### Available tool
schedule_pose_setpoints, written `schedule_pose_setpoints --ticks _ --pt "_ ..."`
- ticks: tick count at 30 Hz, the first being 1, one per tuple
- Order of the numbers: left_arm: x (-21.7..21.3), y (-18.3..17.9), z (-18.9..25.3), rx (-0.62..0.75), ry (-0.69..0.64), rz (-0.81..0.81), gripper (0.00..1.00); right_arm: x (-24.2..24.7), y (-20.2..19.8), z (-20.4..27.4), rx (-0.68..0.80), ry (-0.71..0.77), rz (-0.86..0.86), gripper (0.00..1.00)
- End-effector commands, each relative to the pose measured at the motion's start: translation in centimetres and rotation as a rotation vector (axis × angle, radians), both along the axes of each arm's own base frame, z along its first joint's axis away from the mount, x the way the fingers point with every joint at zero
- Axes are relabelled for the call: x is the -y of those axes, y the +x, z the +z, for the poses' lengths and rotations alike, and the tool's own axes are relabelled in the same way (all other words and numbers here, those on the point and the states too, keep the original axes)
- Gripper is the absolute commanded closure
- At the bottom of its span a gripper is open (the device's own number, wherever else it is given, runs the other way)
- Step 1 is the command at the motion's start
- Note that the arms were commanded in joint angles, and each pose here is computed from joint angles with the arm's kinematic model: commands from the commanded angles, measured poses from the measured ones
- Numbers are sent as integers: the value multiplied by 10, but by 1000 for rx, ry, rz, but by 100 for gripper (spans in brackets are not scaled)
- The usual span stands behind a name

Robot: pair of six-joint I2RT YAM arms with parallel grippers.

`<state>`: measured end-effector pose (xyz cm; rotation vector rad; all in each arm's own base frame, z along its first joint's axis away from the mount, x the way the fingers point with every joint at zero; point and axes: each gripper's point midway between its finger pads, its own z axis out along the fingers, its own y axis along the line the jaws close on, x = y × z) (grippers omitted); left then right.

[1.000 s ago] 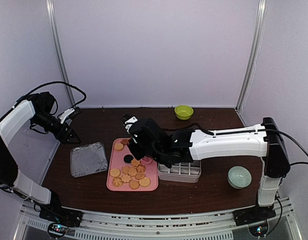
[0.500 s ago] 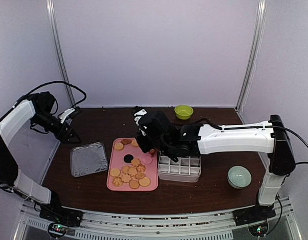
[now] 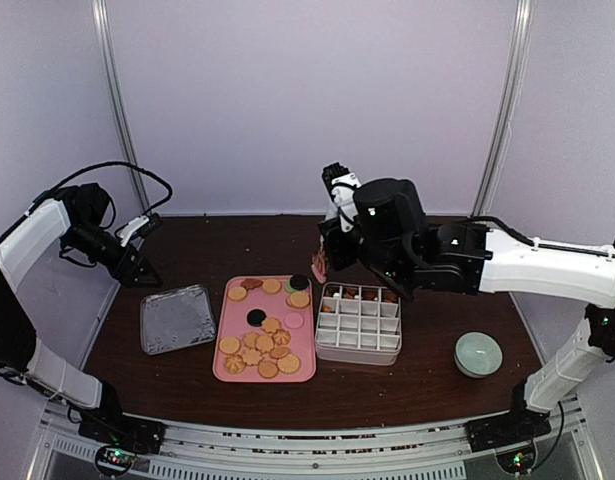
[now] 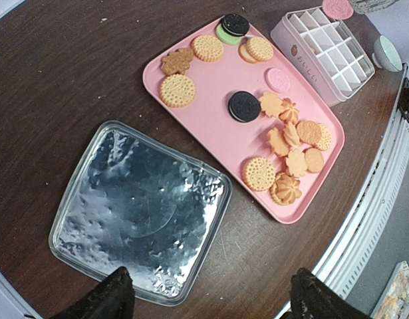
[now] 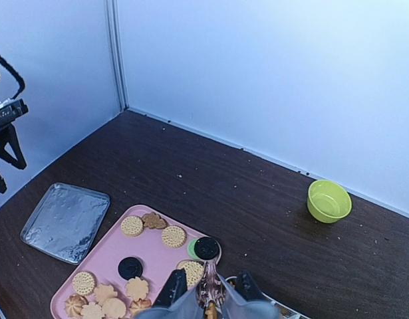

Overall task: Pack the cookies
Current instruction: Place the fake cookies in the empty pocket of the box.

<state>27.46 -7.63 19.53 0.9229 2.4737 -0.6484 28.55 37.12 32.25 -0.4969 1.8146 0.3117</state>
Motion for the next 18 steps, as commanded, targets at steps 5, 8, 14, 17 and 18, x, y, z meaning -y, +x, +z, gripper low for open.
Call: schedule_pose_setpoints --ticks 5,8,14,17,18 --pt "0 4 9 21 -20 1 17 45 -2 -23 -37 -13 -87 100" --pt "0 3 10 19 -21 2 17 49 -3 -36 -55 -30 -97 100" --pt "1 3 11 19 -21 1 17 50 0 -55 -77 -58 -106 100" --pt "1 3 11 19 -21 1 17 49 1 -62 -86 -69 -108 100" --pt "1 2 11 19 -21 0 17 49 2 -64 -91 -70 -107 100"
